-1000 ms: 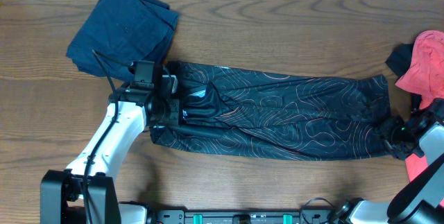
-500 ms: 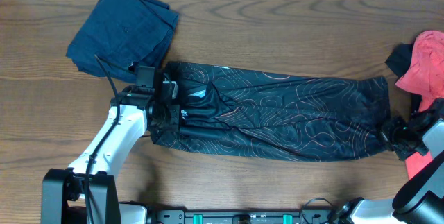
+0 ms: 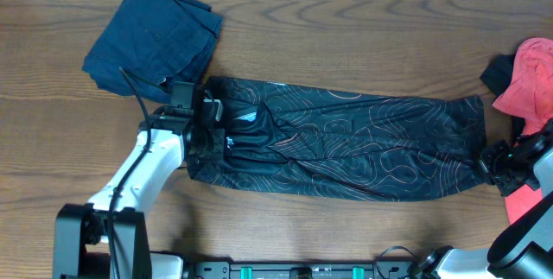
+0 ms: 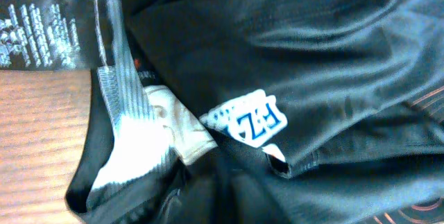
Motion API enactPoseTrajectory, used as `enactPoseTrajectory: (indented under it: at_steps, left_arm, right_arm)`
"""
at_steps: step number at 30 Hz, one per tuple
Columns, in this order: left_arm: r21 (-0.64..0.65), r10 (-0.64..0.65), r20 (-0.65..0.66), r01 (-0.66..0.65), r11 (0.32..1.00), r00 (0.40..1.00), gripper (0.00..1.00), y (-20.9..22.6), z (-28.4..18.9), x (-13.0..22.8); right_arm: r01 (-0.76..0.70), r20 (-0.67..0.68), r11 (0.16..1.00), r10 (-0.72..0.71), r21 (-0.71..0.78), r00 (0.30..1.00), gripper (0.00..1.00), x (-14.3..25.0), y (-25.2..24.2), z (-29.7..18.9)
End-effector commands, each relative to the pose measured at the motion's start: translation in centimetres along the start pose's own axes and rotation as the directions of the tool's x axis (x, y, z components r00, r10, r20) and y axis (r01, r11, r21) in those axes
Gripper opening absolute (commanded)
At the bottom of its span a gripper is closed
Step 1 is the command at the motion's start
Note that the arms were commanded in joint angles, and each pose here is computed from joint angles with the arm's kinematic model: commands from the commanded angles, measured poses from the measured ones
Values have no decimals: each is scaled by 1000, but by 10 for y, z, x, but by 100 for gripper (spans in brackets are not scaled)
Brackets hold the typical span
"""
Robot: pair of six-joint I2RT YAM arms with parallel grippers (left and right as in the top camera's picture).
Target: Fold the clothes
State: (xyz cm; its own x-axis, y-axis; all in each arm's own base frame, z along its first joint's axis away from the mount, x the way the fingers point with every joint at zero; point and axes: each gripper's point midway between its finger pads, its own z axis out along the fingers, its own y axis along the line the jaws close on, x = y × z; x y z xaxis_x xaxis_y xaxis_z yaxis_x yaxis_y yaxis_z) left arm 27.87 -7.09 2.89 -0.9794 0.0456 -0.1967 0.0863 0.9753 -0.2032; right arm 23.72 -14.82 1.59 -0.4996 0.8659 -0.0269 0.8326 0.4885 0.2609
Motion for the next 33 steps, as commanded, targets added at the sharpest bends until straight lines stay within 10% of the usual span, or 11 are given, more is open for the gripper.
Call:
enactPoseTrajectory:
  at_steps: [1, 33]
  left_arm:
    - [7, 6, -25, -6, 1000, 1000, 6, 0, 9, 6]
    - [17, -27, 289, 23, 1000, 957, 7, 8, -40, -87]
  right_arm:
    - [-8, 25, 1000, 9, -20, 1000, 1, -7, 3, -8]
    - [-73, 51, 988, 66, 136, 996, 6, -7, -25, -9]
